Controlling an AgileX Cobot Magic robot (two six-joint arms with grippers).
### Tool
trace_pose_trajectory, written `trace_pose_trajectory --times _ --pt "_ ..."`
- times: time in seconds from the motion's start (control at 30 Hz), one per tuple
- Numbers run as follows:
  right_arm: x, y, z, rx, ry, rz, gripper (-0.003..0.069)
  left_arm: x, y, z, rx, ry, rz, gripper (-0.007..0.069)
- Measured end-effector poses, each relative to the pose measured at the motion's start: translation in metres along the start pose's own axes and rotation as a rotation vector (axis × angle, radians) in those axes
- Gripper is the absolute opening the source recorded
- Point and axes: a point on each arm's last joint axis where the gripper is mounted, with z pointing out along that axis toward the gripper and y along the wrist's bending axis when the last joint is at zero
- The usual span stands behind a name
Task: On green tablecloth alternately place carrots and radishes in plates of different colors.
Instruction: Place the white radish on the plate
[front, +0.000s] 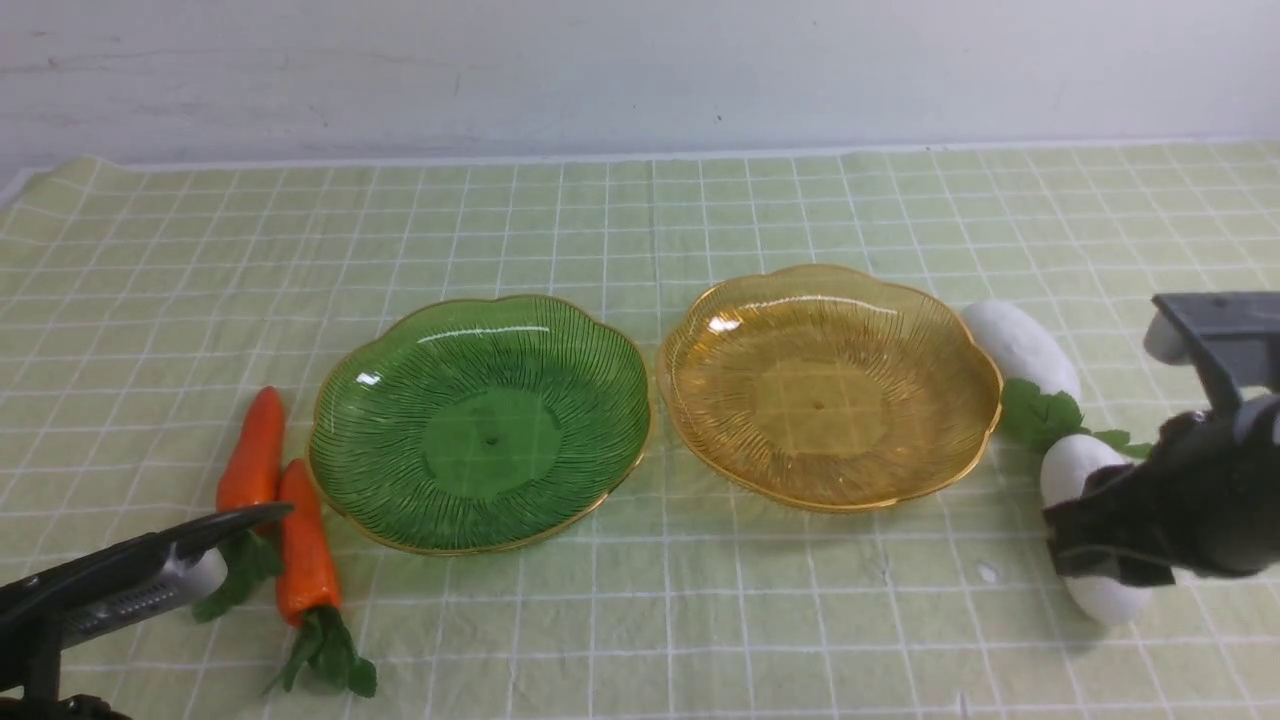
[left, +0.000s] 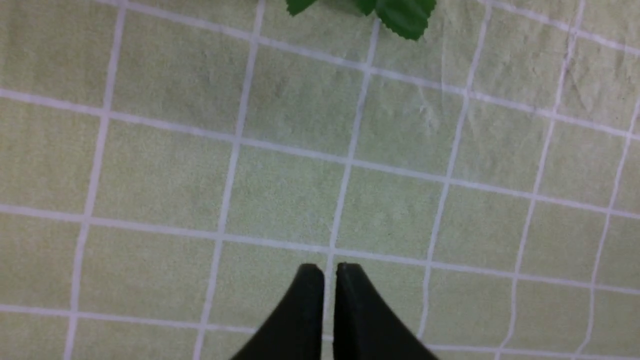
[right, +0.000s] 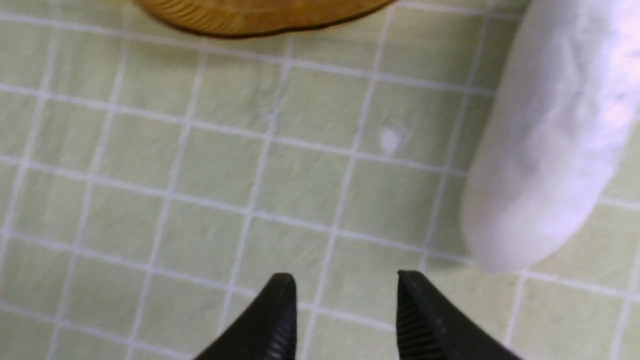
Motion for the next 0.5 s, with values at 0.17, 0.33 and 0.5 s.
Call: trace_pose_trajectory --times 0.17,0.33,0.5 --pt "-0.013 -0.013 0.021 0.13 0.009 0.051 0.0456 0.0 0.0 0.0 0.0 0.0 0.0 0.0046" --pt "-0.021 -0.026 0.051 0.248 0.017 0.093 0.0573 0.0 0.0 0.0 -0.001 0.0 0.001 0.0059" --pt "-0.02 -0.034 0.08 0.313 0.065 0.107 0.0589 0.0 0.0 0.0 -0.001 0.0 0.001 0.0067"
